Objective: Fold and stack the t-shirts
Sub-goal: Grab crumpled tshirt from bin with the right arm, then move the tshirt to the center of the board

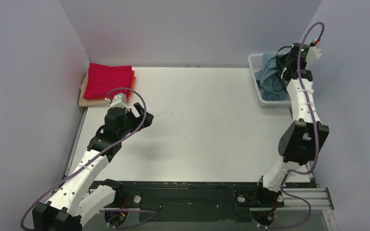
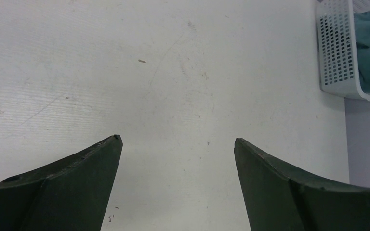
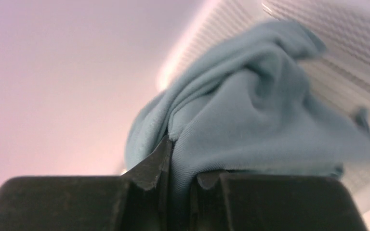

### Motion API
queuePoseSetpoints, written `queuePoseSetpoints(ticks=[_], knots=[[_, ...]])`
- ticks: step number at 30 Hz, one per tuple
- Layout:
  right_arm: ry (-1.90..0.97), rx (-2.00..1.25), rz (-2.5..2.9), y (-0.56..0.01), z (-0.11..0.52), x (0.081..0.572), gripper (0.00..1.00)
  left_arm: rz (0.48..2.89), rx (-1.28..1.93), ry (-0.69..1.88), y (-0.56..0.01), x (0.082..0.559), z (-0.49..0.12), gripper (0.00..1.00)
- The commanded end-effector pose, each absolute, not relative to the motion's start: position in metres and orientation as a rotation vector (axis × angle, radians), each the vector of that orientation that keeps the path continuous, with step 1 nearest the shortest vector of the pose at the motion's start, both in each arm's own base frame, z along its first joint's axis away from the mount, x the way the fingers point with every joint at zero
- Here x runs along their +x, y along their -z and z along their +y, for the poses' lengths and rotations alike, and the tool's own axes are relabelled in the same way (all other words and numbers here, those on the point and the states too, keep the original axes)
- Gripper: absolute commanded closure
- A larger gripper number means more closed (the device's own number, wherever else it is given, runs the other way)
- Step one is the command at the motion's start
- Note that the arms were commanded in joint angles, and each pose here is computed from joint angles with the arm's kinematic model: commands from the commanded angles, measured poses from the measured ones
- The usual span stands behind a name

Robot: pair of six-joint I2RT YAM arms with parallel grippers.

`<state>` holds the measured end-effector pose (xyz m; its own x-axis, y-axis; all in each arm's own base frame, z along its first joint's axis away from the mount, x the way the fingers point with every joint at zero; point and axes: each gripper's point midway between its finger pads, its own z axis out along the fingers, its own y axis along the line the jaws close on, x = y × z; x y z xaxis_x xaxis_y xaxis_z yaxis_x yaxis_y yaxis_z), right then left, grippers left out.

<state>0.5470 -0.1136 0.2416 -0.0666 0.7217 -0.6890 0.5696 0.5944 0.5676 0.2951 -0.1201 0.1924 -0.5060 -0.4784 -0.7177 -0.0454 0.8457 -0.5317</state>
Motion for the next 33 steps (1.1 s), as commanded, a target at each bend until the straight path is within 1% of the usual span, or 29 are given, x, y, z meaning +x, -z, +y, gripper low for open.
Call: queuePoseSetpoints(ticks=[1,2,3,4,5,6,7,8,9,10,11,12,13,14,16,19,20,21,22,23,24,25,26,27,28,29,30,31,33], knots=[[-0.463,0.725,1.392,-0.439,-0.049,0.512,1.0,1.957,-0.346,0.666,-0.229,0.291,-0.13,0.03],[-0.489,0.668,1.372,-0.465,-0.036,0.497,1.0,1.948,-0.346,0.674,-0.233,0.288,-0.129,0.03],[-0.537,0.584,1.415,-0.473,-0.008,0.49,1.0,1.956,-0.355,0.674,-0.232,0.285,-0.128,0.03],[-0.613,0.478,1.406,-0.502,0.025,0.473,1.0,1.943,-0.362,0.674,-0.235,0.281,-0.126,0.03],[-0.64,0.427,1.431,-0.507,0.043,0.464,1.0,1.952,-0.368,0.668,-0.233,0.278,-0.124,0.03],[-0.73,0.327,1.436,-0.525,0.08,0.446,1.0,1.936,-0.379,0.668,-0.236,0.274,-0.121,0.03],[-0.769,0.292,1.467,-0.526,0.098,0.436,1.0,1.946,-0.386,0.659,-0.233,0.27,-0.118,0.03],[-0.85,0.213,1.469,-0.54,0.132,0.417,1.0,1.931,-0.397,0.655,-0.236,0.267,-0.115,0.03],[-0.875,0.181,1.501,-0.539,0.148,0.407,1.0,1.946,-0.409,0.642,-0.232,0.263,-0.112,0.03],[-0.941,0.097,1.497,-0.552,0.18,0.388,1.0,1.936,-0.425,0.632,-0.234,0.26,-0.108,0.03],[-0.954,0.053,1.532,-0.548,0.197,0.381,1.0,1.947,-0.434,0.618,-0.234,0.255,-0.105,0.03],[-1.018,-0.027,1.522,-0.559,0.225,0.359,1.0,1.947,-0.449,0.596,-0.233,0.253,-0.1,0.03],[-1.039,-0.071,1.536,-0.557,0.239,0.354,1.0,1.958,-0.46,0.579,-0.233,0.248,-0.096,0.03],[-1.094,-0.135,1.527,-0.563,0.26,0.337,1.0,1.958,-0.476,0.557,-0.232,0.247,-0.092,0.03],[-1.134,-0.161,1.553,-0.557,0.278,0.329,1.0,1.963,-0.506,0.529,-0.231,0.24,-0.084,0.03],[-1.08,-0.101,1.629,-0.529,0.273,0.334,1.0,1.975,-0.544,0.482,-0.228,0.231,-0.074,0.03],[-0.971,-0.036,1.716,-0.489,0.262,0.352,1.0,1.992,-0.559,0.467,-0.223,0.227,-0.071,0.03],[-0.892,0.004,1.8,-0.448,0.251,0.355,1.0,1.986,-0.571,0.455,-0.224,0.225,-0.068,0.03],[-0.757,0.085,1.822,-0.427,0.226,0.367,1.0,2.001,-0.581,0.443,-0.221,0.222,-0.066,0.03],[-0.609,0.172,1.893,-0.379,0.196,0.373,0.94,2.0,-0.59,0.433,-0.22,0.22,-0.063,0.03],[-0.54,0.219,1.927,-0.356,0.178,0.373,0.87,2.015,-0.602,0.424,-0.217,0.217,-0.062,0.03],[-0.433,0.29,1.984,-0.316,0.149,0.37,0.61,2.015,-0.609,0.426,-0.216,0.215,-0.061,0.03],[-0.379,0.333,2.022,-0.295,0.132,0.366,0.4,2.031,-0.611,0.42,-0.213,0.212,-0.061,0.03],[-0.282,0.408,2.057,-0.267,0.104,0.36,0.29,2.036,-0.614,0.428,-0.212,0.21,-0.061,0.03],[-0.213,0.434,2.082,-0.257,0.088,0.35,0.13,2.052,-0.618,0.423,-0.206,0.208,-0.061,0.03],[-0.093,0.473,2.09,-0.245,0.067,0.344,0.1,2.059,-0.621,0.431,-0.204,0.207,-0.062,0.03],[-0.032,0.455,2.113,-0.241,0.057,0.332,0.07,2.074,-0.626,0.427,-0.198,0.206,-0.063,0.03],[0.015,0.453,2.123,-0.237,0.051,0.326,0.07,2.08,-0.643,0.428,-0.194,0.206,-0.063,0.03],[0.009,0.396,2.151,-0.231,0.058,0.311,0.06,2.097,-0.675,0.43,-0.184,0.208,-0.065,0.03]])
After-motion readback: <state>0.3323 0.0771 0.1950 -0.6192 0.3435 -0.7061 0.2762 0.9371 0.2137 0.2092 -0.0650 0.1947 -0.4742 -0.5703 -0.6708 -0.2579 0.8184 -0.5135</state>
